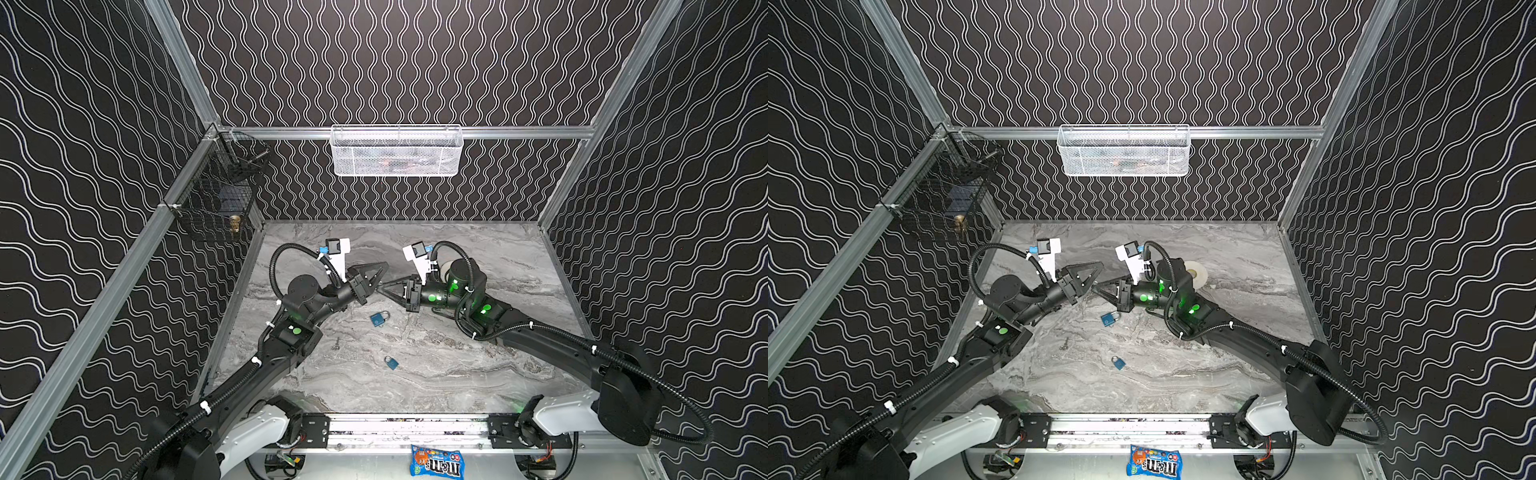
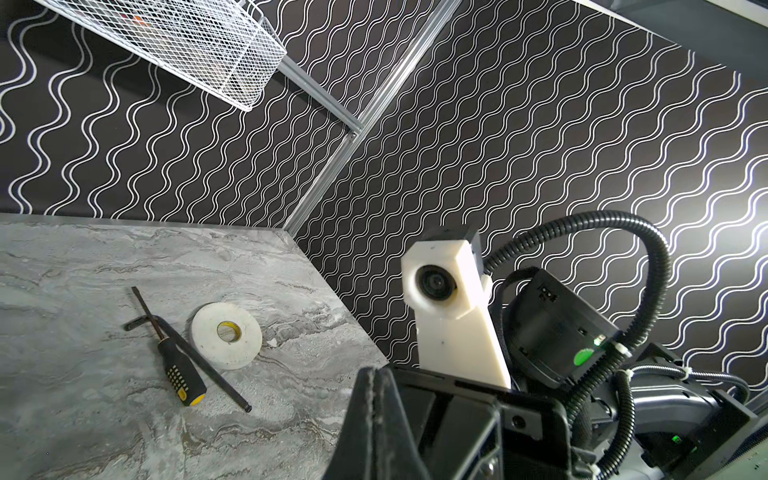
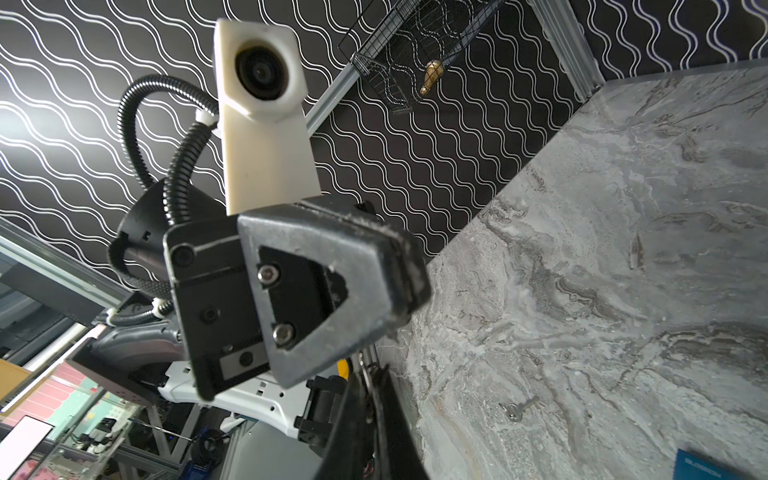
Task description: Unlock with the key
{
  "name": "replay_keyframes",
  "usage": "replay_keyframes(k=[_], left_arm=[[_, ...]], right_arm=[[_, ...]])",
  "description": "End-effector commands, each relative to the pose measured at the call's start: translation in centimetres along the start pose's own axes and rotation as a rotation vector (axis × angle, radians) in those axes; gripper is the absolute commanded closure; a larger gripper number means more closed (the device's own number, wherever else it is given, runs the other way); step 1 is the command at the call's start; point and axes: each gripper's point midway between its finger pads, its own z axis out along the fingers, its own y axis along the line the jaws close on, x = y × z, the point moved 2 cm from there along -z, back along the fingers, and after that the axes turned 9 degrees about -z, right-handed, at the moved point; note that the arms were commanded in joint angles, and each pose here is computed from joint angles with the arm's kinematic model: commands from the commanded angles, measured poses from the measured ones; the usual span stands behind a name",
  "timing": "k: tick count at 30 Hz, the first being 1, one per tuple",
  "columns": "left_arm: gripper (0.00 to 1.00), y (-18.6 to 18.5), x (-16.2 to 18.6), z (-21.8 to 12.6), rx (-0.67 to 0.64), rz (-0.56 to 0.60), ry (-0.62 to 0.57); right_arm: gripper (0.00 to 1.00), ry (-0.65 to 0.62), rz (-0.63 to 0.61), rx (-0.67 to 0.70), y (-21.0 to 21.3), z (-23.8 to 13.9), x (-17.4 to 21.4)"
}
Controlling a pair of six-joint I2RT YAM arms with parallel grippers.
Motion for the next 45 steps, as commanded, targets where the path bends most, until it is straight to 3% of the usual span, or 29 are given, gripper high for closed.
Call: replay_keyframes(k=[1,9,10,13,15,20,27,33,39,45], left_arm=[[1.00,-1.1,-0.4,0.1,0.048,0.022,-0.005],[1.00,-1.6,-0.4,0.3,0.064,0.023,0.013],[0.96,-1.5,-0.5,0.3,0.055,0.020,0.015],[0.70,-1.6,-1.0,0.3,0.028,0.026,0.010],[0.59,-1.6,-1.3,0.1,-0.003,0.023,0.003],[0.44,-0.1,-1.7,-0.5,-0.146,-0.007,-0.008],[0.39,3.5,-0.2,-2.7,-0.429,-0.136,0.048],[0.37,6.8,4.5,-5.4,-0.677,-0.281,0.196],[0.37,8.5,9.3,-7.6,-0.831,-0.340,0.310],[0.37,8.9,13.1,-7.8,-0.910,-0.327,0.392]], right_arm=[[0.96,-0.047,-0.026,-0.033,0.7,-0.1,-1.1],[1.00,-0.053,-0.014,-0.019,0.5,-0.5,-1.3],[1.00,-0.051,-0.013,-0.016,0.5,-0.5,-1.3],[1.00,-0.042,-0.006,0.008,0.1,-0.9,-1.1],[1.00,-0.027,0.000,0.029,-0.3,-1.2,-0.7],[1.00,-0.003,0.006,0.078,-1.0,-2.4,0.1],[1.00,0.086,0.034,0.197,-2.6,-5.2,2.6],[1.00,0.197,0.077,0.307,-4.2,-7.6,6.2],[1.00,0.297,0.161,0.356,-5.4,-8.9,10.2],[1.00,0.349,0.222,0.365,-6.2,-9.5,13.1]])
